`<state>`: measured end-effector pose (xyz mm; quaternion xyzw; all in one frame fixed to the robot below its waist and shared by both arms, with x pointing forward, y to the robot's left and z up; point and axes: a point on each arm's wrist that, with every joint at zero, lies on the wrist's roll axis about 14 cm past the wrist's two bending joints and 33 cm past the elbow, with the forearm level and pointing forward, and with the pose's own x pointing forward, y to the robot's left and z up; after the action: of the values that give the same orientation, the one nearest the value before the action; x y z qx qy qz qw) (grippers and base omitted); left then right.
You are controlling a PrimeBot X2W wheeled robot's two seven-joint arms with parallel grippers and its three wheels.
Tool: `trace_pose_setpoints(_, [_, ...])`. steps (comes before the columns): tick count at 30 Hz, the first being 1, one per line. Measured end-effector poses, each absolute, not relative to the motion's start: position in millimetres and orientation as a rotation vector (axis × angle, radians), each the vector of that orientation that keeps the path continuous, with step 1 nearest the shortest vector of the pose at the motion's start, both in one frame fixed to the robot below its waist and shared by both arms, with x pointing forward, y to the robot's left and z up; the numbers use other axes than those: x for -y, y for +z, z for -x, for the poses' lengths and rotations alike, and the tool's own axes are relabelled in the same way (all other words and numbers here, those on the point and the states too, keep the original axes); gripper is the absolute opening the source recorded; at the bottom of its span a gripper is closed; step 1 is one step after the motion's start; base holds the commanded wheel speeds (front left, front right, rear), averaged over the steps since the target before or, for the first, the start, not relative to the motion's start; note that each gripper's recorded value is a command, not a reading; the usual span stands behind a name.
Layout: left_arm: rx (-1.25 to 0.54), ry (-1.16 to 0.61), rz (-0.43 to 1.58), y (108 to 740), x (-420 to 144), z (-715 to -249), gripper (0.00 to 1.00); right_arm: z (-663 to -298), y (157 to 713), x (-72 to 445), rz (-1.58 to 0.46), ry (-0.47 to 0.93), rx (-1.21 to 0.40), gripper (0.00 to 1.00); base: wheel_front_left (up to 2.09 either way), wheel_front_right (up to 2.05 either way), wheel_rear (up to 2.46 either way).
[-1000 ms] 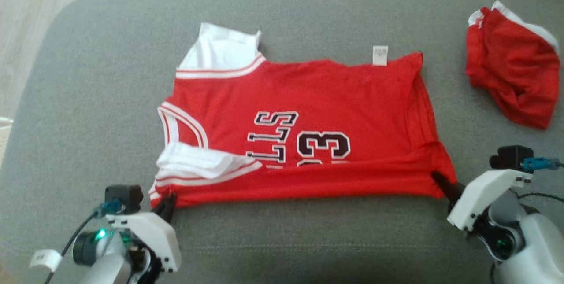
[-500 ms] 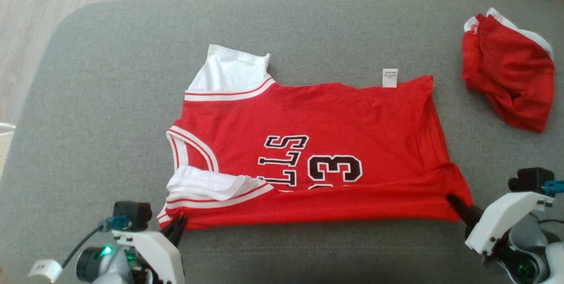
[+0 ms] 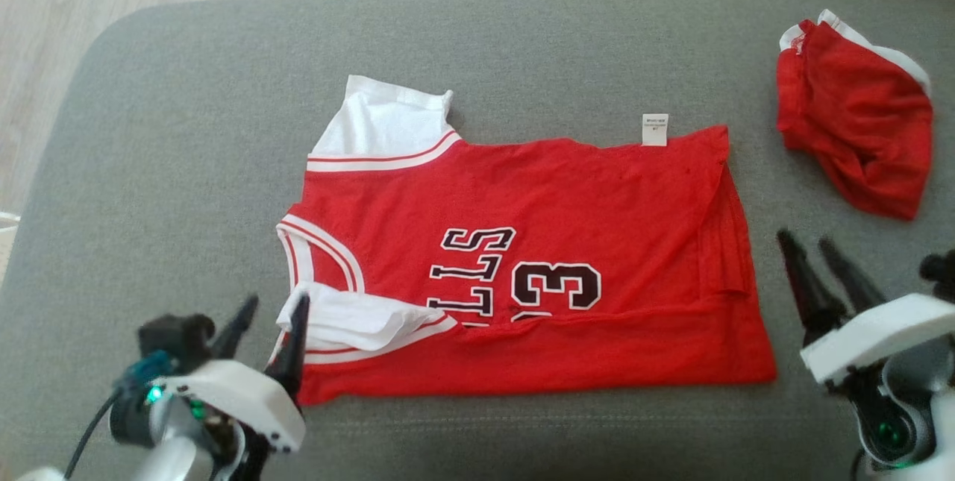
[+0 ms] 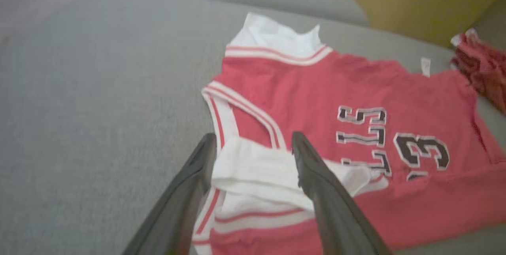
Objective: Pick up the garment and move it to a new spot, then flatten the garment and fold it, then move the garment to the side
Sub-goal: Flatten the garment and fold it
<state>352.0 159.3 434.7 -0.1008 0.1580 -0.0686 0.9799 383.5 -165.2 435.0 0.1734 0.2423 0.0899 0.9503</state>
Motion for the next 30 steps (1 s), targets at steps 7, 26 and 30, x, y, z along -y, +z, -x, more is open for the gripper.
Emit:
trace_pose_setpoints(7, [-0.105,-0.122,0.224,472,-153,-368,1.00,-395,481,153,-0.307,0.222,-0.213,1.00,0.00,0.00,0.00])
trace_pose_setpoints(26, [-0.033,-0.098,0.214,481,-151,-380,1.00,-376,493,137,-0.276,0.206,-0.018,1.00,0.00,0.00,0.00])
trace_pose_setpoints(30, [-0.074,-0.143,0.175,474,-150,-399,1.00,-378,487,137,-0.279,0.200,-0.032,1.00,0.00,0.00,0.00])
